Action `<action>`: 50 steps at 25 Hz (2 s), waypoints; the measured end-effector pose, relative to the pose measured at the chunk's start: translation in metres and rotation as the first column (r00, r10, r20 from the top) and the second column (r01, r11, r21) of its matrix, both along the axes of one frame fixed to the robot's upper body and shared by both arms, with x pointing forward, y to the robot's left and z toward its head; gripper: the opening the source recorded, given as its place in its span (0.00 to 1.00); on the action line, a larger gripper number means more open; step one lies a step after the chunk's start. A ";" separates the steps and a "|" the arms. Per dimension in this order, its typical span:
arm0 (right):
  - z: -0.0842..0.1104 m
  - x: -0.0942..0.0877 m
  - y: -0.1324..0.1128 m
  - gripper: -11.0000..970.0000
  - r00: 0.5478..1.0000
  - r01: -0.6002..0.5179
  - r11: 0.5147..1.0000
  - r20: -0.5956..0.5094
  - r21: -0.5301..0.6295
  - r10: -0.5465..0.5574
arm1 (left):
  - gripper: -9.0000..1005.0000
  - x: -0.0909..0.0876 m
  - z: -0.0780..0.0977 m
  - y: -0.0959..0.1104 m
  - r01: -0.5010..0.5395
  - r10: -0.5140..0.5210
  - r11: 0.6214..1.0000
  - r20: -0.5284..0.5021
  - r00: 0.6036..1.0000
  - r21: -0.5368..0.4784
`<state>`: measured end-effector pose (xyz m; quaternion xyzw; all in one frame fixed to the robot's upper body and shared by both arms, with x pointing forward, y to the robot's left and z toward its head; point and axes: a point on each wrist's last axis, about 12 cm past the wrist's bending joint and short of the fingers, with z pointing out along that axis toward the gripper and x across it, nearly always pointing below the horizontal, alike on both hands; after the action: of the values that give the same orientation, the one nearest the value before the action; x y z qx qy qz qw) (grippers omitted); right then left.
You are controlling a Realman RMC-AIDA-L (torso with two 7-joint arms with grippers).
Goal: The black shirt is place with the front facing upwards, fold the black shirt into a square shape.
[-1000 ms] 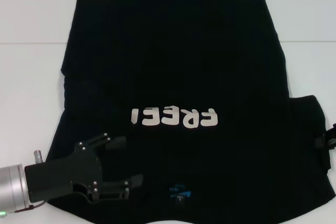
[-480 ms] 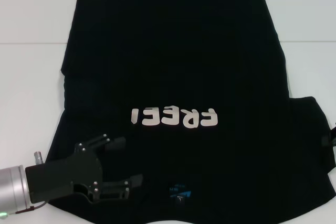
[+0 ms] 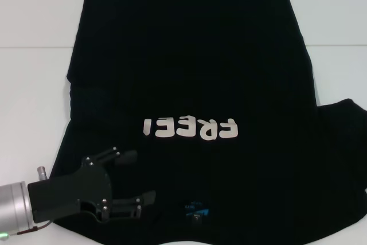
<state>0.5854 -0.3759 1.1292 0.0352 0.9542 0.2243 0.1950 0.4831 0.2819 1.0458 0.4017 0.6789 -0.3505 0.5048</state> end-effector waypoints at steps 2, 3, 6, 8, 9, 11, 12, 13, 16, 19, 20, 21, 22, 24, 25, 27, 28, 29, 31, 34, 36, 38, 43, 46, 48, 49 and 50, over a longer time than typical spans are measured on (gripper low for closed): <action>0.006 0.001 -0.003 0.05 1.000 0.003 1.000 0.019 -0.005 -0.003 | 0.93 0.000 0.000 0.000 -0.002 0.002 1.000 -0.001 1.000 0.000; 0.009 0.001 -0.003 0.05 1.000 0.002 1.000 0.027 -0.009 -0.002 | 0.93 -0.001 0.000 0.001 -0.003 0.003 1.000 -0.001 1.000 -0.001; 0.020 0.005 -0.002 0.05 0.999 -0.013 1.000 0.052 -0.015 0.014 | 0.93 -0.001 0.000 0.002 -0.007 0.007 1.000 -0.002 1.000 0.000; 0.026 0.009 0.003 0.05 0.997 -0.031 0.999 0.067 -0.014 0.032 | 0.93 -0.001 0.000 0.002 -0.008 0.008 1.000 -0.002 1.000 0.000; 0.029 0.012 0.006 0.05 0.996 -0.047 0.999 0.072 -0.013 0.048 | 0.93 -0.001 0.000 0.002 -0.008 0.008 1.000 -0.002 1.000 0.000; 0.033 0.019 0.020 0.05 0.992 -0.099 0.995 0.078 -0.011 0.100 | 0.93 -0.001 0.000 0.003 -0.009 0.009 1.000 -0.002 1.000 0.000; 0.033 0.022 0.026 0.05 0.990 -0.121 0.993 0.074 -0.014 0.121 | 0.93 -0.001 0.000 0.003 -0.010 0.010 1.000 -0.003 1.000 0.000; 0.033 0.022 0.026 0.05 0.990 -0.121 0.993 0.074 -0.014 0.121 | 0.93 -0.001 0.000 0.003 -0.010 0.010 1.000 -0.003 1.000 0.000; 0.032 0.031 0.049 0.05 0.979 -0.195 0.980 0.062 -0.028 0.196 | 0.93 -0.002 -0.001 0.003 -0.011 0.011 1.000 -0.005 1.000 -0.001; 0.032 0.039 0.074 0.05 0.962 -0.263 0.964 0.059 -0.045 0.265 | 0.93 -0.002 -0.001 0.003 -0.011 0.011 1.000 -0.005 1.000 -0.001; 0.032 0.042 0.083 0.05 0.955 -0.289 0.956 0.057 -0.052 0.292 | 0.93 -0.002 -0.001 0.003 -0.011 0.011 1.000 -0.006 1.000 -0.001; 0.031 0.045 0.093 0.05 0.947 -0.314 0.947 0.054 -0.059 0.317 | 0.93 -0.002 -0.001 0.003 -0.011 0.011 1.000 -0.006 1.000 -0.001; 0.031 0.047 0.100 0.05 0.940 -0.333 0.940 0.052 -0.067 0.337 | 0.93 -0.002 -0.001 0.003 -0.011 0.011 1.000 -0.006 1.000 -0.002; 0.030 0.050 0.115 0.05 0.925 -0.371 0.925 0.049 -0.082 0.376 | 0.93 -0.002 -0.001 0.003 -0.011 0.011 1.000 -0.006 1.000 -0.002; 0.029 0.051 0.121 0.05 0.920 -0.384 0.919 0.049 -0.088 0.389 | 0.93 -0.002 -0.001 0.003 -0.011 0.011 1.000 -0.008 1.000 -0.002; 0.027 0.052 0.128 0.05 0.916 -0.393 0.915 0.055 -0.092 0.398 | 0.93 -0.002 -0.001 0.003 -0.015 0.015 1.000 -0.015 1.000 -0.005; 0.027 0.053 0.130 0.05 0.916 -0.391 0.916 0.061 -0.092 0.397 | 0.93 -0.001 -0.001 0.003 -0.018 0.018 1.000 -0.021 1.000 -0.006; 0.027 0.053 0.131 0.05 0.916 -0.389 0.917 0.066 -0.088 0.395 | 0.93 -0.001 -0.001 0.003 -0.023 0.023 1.000 -0.029 0.999 -0.007; 0.026 0.052 0.131 0.08 0.916 -0.387 0.920 0.083 -0.065 0.391 | 0.93 0.000 -0.001 0.005 -0.032 0.031 0.999 -0.044 0.999 -0.011; 0.024 0.047 0.129 0.12 0.906 -0.404 0.915 0.140 0.010 0.399 | 0.93 0.000 0.000 0.006 -0.045 0.043 0.999 -0.061 0.997 -0.024; 0.022 0.042 0.126 0.15 0.899 -0.413 0.907 0.198 0.083 0.392 | 0.93 0.000 0.000 0.008 -0.055 0.052 0.998 -0.075 0.996 -0.035; 0.017 0.037 0.119 0.17 0.894 -0.413 0.898 0.253 0.148 0.369 | 0.93 0.000 0.001 0.008 -0.066 0.061 0.997 -0.093 0.994 -0.051; -0.005 0.016 0.099 0.42 0.830 -0.486 0.845 0.419 0.223 0.367 | 0.93 0.005 0.007 0.014 -0.145 0.111 0.980 -0.228 0.967 -0.136; -0.026 -0.008 0.101 0.57 0.718 -0.596 0.787 0.547 0.161 0.431 | 0.93 0.013 0.017 0.026 -0.220 0.130 0.956 -0.395 0.909 -0.192; -0.043 -0.026 0.109 0.67 0.619 -0.651 0.754 0.634 0.084 0.464 | 0.93 0.018 0.023 0.038 -0.272 0.130 0.939 -0.515 0.847 -0.211; -0.050 -0.033 0.112 0.70 0.581 -0.664 0.745 0.663 0.053 0.471 | 0.93 0.018 0.025 0.044 -0.297 0.131 0.930 -0.561 0.818 -0.215; -0.057 -0.041 0.116 0.74 0.533 -0.677 0.736 0.697 0.012 0.480 | 0.93 0.019 0.027 0.048 -0.318 0.134 0.923 -0.594 0.793 -0.217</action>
<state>0.5449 -0.2595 1.0723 -0.3396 0.7363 0.4067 0.4209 0.5018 0.3303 1.0727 0.1106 0.7791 -0.4910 0.3737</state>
